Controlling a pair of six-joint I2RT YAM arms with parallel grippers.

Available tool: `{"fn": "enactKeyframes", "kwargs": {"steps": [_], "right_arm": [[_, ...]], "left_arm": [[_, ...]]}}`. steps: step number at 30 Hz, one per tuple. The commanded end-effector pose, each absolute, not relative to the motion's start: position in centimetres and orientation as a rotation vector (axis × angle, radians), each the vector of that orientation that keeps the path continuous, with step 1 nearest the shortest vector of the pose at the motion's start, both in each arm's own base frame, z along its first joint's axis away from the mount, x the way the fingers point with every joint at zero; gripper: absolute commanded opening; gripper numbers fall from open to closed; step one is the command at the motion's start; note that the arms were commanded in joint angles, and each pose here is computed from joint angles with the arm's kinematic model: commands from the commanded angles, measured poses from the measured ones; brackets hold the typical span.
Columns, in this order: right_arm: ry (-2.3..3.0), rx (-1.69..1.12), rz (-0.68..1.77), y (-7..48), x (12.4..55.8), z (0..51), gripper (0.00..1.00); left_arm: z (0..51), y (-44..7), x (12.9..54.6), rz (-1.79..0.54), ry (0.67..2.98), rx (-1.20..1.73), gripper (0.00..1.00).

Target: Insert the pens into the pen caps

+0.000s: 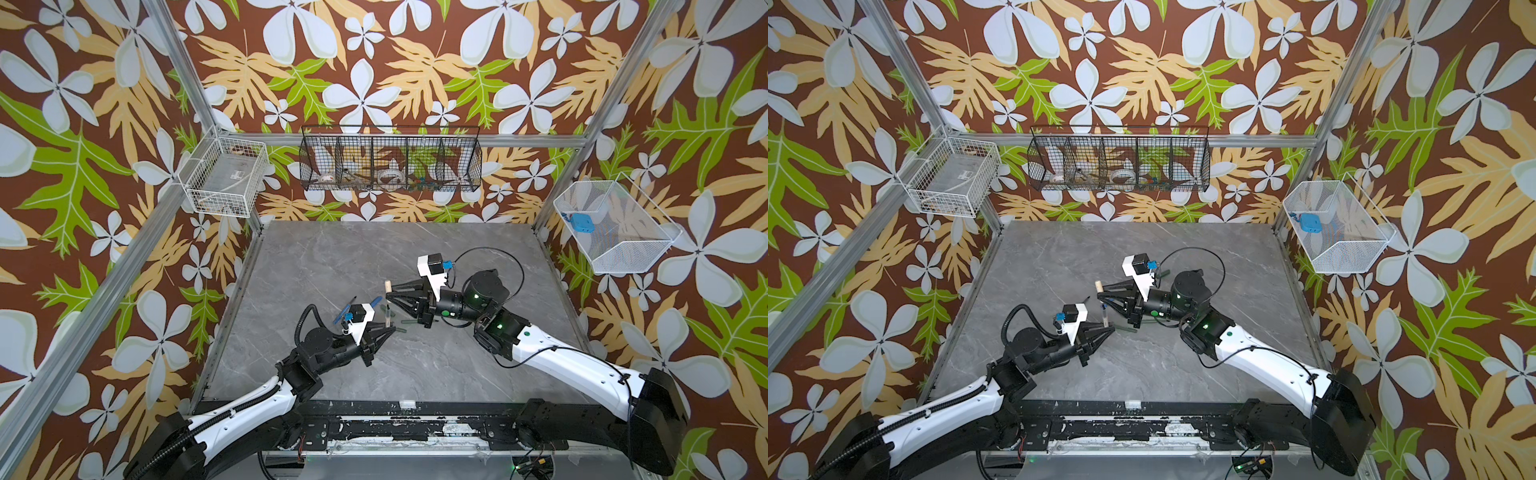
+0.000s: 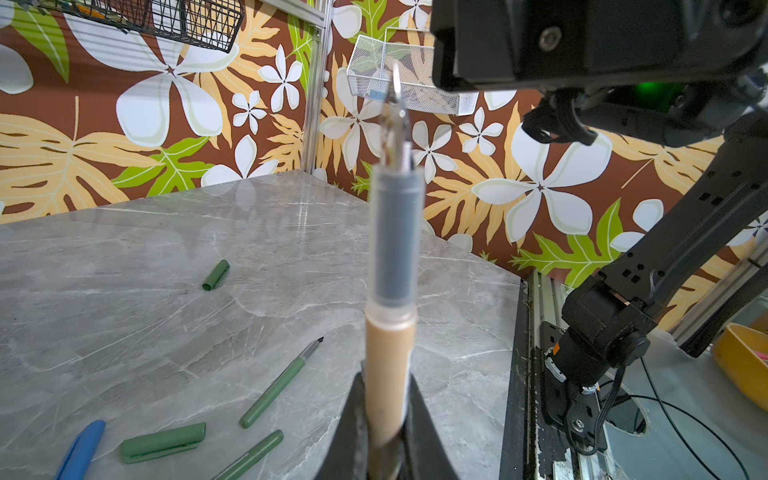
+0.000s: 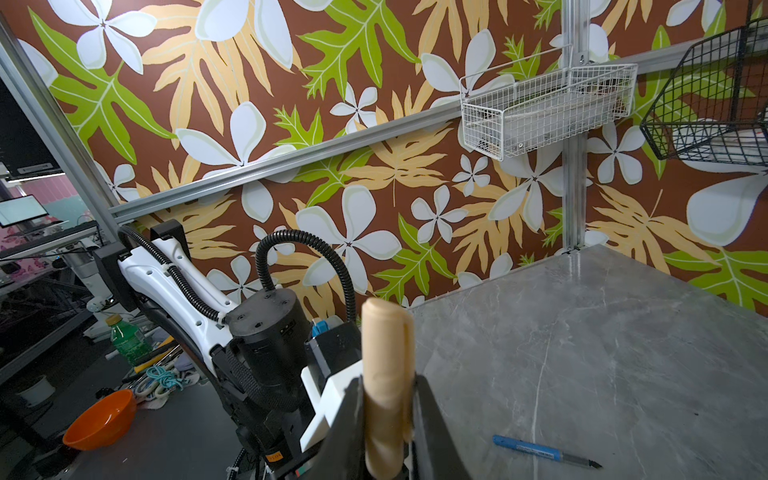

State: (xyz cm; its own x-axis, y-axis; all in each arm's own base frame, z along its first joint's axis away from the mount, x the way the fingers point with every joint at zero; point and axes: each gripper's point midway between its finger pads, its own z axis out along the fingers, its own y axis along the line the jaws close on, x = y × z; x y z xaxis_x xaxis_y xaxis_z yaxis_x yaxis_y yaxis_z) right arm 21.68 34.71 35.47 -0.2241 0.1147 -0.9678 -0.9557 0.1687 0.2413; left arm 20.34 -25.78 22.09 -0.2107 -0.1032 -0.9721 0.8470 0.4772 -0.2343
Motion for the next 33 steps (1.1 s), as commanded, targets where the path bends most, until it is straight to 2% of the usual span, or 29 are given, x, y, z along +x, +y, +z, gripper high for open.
{"fn": "enactKeyframes", "kwargs": {"steps": [1,33], "right_arm": [[1.373,-0.891,1.294,35.2,21.9,35.6,0.18],[1.463,-0.848,1.339,34.7,21.6,32.4,0.18]], "left_arm": [[23.1,-25.9,20.2,-1.011,1.501,0.675,0.0],[23.1,-25.7,20.3,-1.002,1.498,0.661,0.0]]}}
